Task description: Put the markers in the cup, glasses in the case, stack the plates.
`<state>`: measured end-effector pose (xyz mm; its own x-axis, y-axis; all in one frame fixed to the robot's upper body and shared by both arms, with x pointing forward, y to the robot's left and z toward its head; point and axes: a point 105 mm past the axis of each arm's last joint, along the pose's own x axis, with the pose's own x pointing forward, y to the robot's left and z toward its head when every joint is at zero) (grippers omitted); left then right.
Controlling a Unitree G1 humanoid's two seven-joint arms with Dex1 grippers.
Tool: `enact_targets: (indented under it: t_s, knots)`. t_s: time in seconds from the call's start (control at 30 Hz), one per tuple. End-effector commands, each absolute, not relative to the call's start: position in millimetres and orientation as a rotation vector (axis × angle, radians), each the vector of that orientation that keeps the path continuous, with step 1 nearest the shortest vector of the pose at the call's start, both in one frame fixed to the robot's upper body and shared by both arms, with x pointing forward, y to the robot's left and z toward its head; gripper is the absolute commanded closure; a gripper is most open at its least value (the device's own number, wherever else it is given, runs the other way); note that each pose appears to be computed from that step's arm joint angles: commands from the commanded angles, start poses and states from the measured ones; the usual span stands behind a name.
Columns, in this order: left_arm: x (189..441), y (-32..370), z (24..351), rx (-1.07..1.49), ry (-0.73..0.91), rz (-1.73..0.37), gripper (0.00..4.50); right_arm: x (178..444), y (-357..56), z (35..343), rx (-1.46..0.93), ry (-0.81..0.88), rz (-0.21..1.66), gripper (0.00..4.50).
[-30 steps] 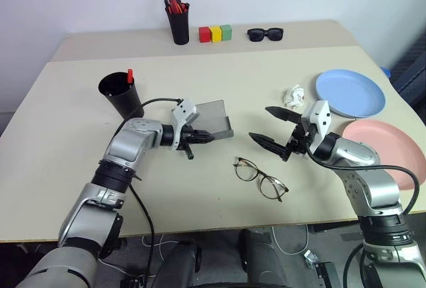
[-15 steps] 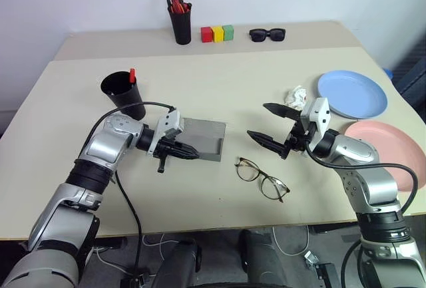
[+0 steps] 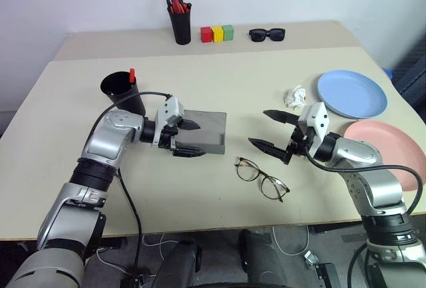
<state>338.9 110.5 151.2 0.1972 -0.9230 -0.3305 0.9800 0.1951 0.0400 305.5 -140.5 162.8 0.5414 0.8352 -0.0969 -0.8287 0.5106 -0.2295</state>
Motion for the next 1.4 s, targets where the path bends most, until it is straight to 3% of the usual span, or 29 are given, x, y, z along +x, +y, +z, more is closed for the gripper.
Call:
enact_targets:
  t_s: [0.03, 0.17, 0.37, 0.83, 0.93, 1.0, 1.17, 1.2, 1.3, 1.4]
  knots:
    - [322.5, 125.5, 185.5, 0.188, 0.158, -1.37, 0.02, 292.9, -141.0, 165.8, -0.322, 0.105, 1.032, 0.0]
    - [302.4, 145.5, 192.7, 0.115, 0.116, -1.366, 0.02, 271.5, -145.3, 154.4, -0.312, 0.359, 1.03, 0.0]
    - [268.7, 168.0, 201.1, 0.044, -0.013, -1.352, 0.02, 259.3, -150.4, 140.6, -0.5, 0.53, 0.975, 0.0]
    - [242.8, 178.0, 193.5, 0.085, -0.005, -1.279, 0.02, 267.8, -143.2, 122.8, -0.399, 0.657, 0.892, 0.0]
    - [243.0, 176.5, 193.5, 0.104, -0.013, -1.273, 0.0, 267.4, -144.4, 116.6, -0.426, 0.669, 0.886, 0.92]
    - [242.8, 176.5, 192.5, 0.101, -0.012, -1.272, 0.0, 267.3, -144.7, 116.0, -0.434, 0.672, 0.889, 1.81]
    - [243.5, 178.3, 187.6, 0.095, -0.007, -1.268, 0.0, 267.9, -145.9, 117.2, -0.446, 0.672, 0.895, 1.81]
    - [243.9, 178.6, 186.7, 0.095, -0.008, -1.267, 0.0, 268.0, -147.5, 116.0, -0.462, 0.673, 0.892, 2.03]
    - [244.8, 178.8, 185.7, 0.096, -0.013, -1.265, 0.0, 268.4, -151.6, 112.5, -0.501, 0.673, 0.886, 3.06]
    - [245.0, 178.9, 183.4, 0.097, -0.015, -1.265, 0.0, 269.6, -151.2, 113.5, -0.51, 0.663, 0.89, 4.48]
